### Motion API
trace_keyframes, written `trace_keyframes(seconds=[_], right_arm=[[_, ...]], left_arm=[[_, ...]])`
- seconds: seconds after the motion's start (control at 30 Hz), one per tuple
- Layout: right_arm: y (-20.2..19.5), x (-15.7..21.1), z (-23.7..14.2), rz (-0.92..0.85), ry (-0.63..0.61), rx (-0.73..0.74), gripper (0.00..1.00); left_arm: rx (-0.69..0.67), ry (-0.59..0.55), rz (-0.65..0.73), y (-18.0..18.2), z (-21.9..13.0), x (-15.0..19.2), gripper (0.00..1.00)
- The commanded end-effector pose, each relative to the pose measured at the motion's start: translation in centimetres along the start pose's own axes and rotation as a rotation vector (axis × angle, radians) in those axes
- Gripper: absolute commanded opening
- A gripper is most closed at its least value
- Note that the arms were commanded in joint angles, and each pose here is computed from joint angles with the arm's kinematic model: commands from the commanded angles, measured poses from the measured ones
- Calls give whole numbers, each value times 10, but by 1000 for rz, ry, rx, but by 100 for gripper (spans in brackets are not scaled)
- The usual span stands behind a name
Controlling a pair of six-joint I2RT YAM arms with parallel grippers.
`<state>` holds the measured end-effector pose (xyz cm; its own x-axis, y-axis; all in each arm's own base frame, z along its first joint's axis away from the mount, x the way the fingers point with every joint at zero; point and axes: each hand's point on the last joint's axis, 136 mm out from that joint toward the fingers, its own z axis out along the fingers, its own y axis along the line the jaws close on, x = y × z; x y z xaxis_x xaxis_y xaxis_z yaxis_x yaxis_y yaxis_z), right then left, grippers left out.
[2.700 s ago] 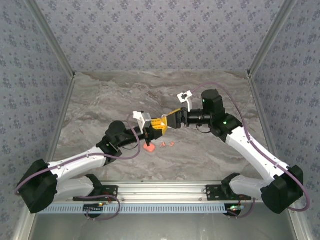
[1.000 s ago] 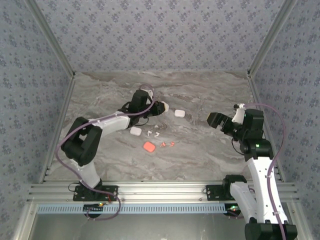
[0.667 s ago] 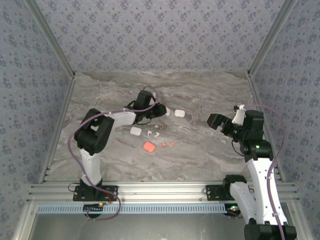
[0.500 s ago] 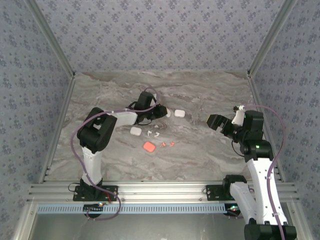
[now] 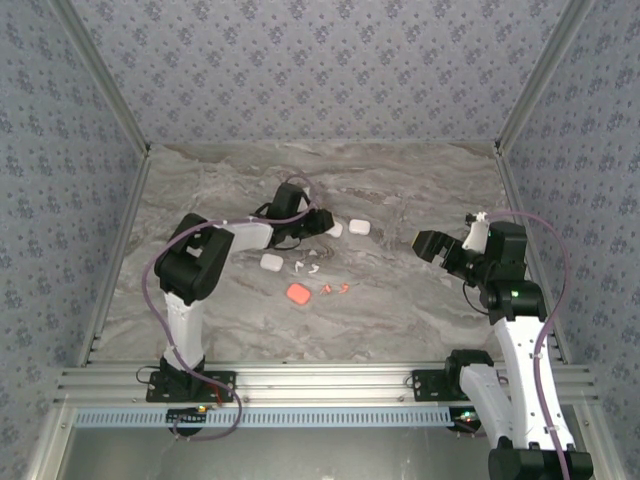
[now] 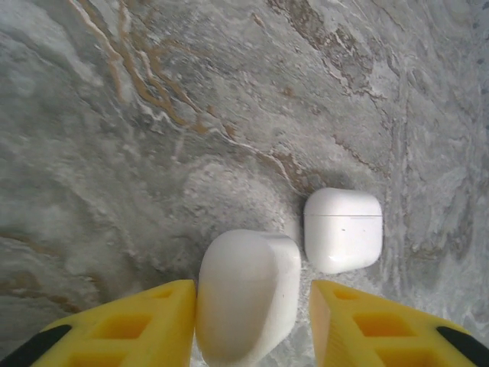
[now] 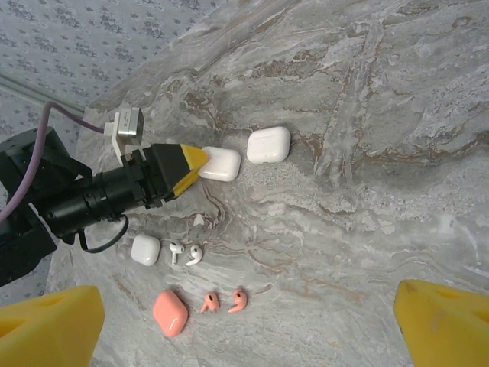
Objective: Insert the wireless bluetooth earbuds into the charging case
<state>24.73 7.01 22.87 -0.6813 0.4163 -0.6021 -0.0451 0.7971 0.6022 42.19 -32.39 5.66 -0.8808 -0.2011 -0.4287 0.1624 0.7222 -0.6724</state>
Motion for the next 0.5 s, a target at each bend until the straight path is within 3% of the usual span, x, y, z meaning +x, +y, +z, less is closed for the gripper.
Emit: trace_keyframes(seconds=[0.0, 0.2, 0.47], right_arm=[[-3, 6, -1, -13, 13, 8, 100], [0, 9, 7, -41, 32, 2, 100], [18, 33, 48, -219, 138, 14, 100]], left_arm=[[-19, -33, 32, 2, -16, -13, 45], [-4, -107, 99, -7, -52, -38, 48], [-51, -275, 188, -9, -141, -61, 58]])
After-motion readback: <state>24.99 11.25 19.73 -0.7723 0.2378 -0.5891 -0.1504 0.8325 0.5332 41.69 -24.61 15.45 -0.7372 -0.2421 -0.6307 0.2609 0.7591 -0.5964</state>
